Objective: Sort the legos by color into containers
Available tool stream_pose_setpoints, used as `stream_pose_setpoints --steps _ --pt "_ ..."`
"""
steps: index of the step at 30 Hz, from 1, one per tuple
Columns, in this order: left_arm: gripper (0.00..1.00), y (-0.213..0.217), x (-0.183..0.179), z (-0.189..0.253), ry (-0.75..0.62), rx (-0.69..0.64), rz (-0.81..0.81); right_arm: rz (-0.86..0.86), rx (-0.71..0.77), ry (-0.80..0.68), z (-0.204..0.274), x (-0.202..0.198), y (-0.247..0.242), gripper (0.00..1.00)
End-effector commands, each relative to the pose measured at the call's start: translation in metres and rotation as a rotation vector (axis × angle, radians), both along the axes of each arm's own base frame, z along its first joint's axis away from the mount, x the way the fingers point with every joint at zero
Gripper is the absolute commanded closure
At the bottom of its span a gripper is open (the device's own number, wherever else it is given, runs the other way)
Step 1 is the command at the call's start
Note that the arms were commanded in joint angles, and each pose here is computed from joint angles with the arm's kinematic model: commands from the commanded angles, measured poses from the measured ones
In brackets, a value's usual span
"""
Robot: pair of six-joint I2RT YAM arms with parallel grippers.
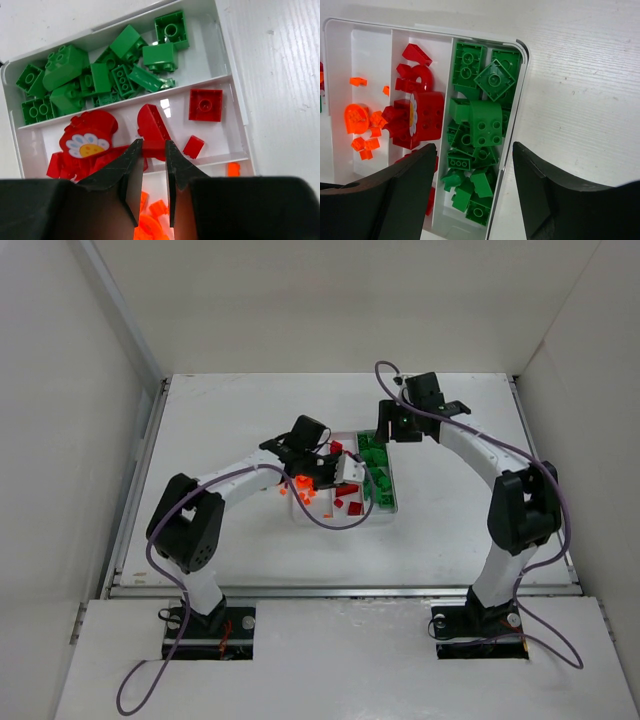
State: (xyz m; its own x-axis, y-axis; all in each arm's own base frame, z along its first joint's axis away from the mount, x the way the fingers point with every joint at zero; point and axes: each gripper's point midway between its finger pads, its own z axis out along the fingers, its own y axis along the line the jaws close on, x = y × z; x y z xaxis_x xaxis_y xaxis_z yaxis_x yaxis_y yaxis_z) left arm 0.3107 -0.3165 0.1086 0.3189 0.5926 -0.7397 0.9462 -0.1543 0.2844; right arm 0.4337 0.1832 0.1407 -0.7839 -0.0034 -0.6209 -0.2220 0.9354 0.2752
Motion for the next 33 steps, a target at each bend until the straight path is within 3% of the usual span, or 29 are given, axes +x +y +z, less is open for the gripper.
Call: stream_pose_setpoints --steps 1,12,18,22,26,30,33 --pt "0.98 -0.013 0.001 0.022 -0.048 -0.045 -0.040 -0.017 0.017 -0.112 0.035 0.010 -0.007 0.32" --pt "0.41 -0.014 -0.003 0.002 -0.014 0.033 -0.051 -0.017 0.019 -0.118 0.040 0.011 -0.007 0.32" --pt "0.28 -0.001 -0.003 0.017 -0.077 -0.002 -0.026 -0.025 -0.011 -0.127 0.045 0.016 -0.006 0.32" --pt "0.28 0.006 0.001 0.034 -0.074 -0.050 0.044 -0.009 -0.012 -0.145 0.057 0.019 -0.001 0.32" --pt "0.33 0.040 0.027 0.073 -0.010 -0.163 0.290 0.004 -0.030 -0.152 0.062 0.014 0.011 0.32" --pt "0.52 0.111 0.050 0.071 0.000 -0.109 0.440 0.034 -0.035 -0.154 0.064 0.009 0.020 0.31" --pt "0.58 0.164 0.050 0.056 0.010 -0.014 0.487 0.043 -0.038 -0.146 0.059 0.008 0.025 0.31"
